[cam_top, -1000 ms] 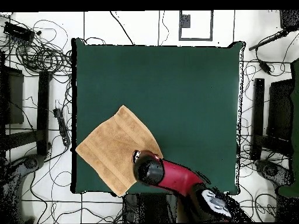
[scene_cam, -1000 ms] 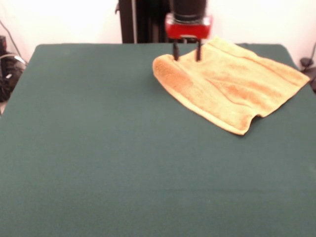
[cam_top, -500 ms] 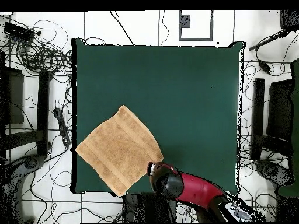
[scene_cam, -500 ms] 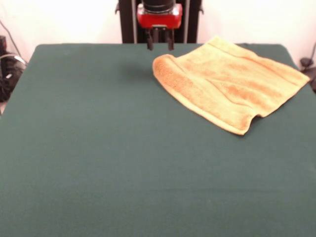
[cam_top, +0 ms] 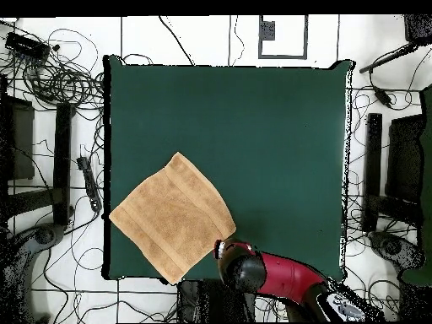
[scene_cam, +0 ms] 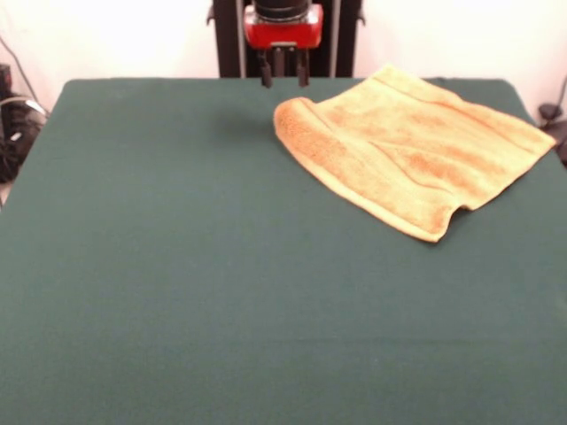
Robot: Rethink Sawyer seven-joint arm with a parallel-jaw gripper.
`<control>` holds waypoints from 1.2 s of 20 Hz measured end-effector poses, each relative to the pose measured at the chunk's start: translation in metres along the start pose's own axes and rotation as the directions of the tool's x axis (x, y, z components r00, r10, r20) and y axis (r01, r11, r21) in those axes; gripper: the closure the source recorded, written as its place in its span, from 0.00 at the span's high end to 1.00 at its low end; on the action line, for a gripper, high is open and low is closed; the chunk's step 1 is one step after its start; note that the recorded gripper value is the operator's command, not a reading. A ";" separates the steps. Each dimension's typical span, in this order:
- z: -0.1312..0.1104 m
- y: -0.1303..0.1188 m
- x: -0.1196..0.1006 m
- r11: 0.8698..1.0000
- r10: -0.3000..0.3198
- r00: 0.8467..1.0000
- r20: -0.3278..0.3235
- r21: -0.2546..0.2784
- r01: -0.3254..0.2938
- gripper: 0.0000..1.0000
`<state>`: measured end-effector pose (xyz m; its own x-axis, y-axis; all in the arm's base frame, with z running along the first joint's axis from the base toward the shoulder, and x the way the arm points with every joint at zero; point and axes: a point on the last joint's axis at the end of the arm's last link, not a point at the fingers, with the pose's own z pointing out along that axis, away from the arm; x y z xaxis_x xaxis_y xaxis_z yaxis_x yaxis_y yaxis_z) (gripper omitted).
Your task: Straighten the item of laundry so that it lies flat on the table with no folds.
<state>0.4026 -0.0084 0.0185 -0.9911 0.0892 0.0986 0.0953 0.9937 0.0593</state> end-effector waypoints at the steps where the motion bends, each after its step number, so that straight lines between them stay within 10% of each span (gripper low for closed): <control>1: 0.000 0.000 0.000 1.000 -0.002 1.000 0.000 0.000 0.002 1.00; 17: 0.004 -0.003 0.007 1.000 -0.025 1.000 -0.010 -0.001 0.025 1.00; 24: 0.049 -0.016 0.057 0.998 -0.025 0.989 -0.145 -0.066 0.016 1.00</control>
<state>0.3401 -0.0159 -0.0251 -0.9693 0.0530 0.2401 0.0854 0.9883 0.1266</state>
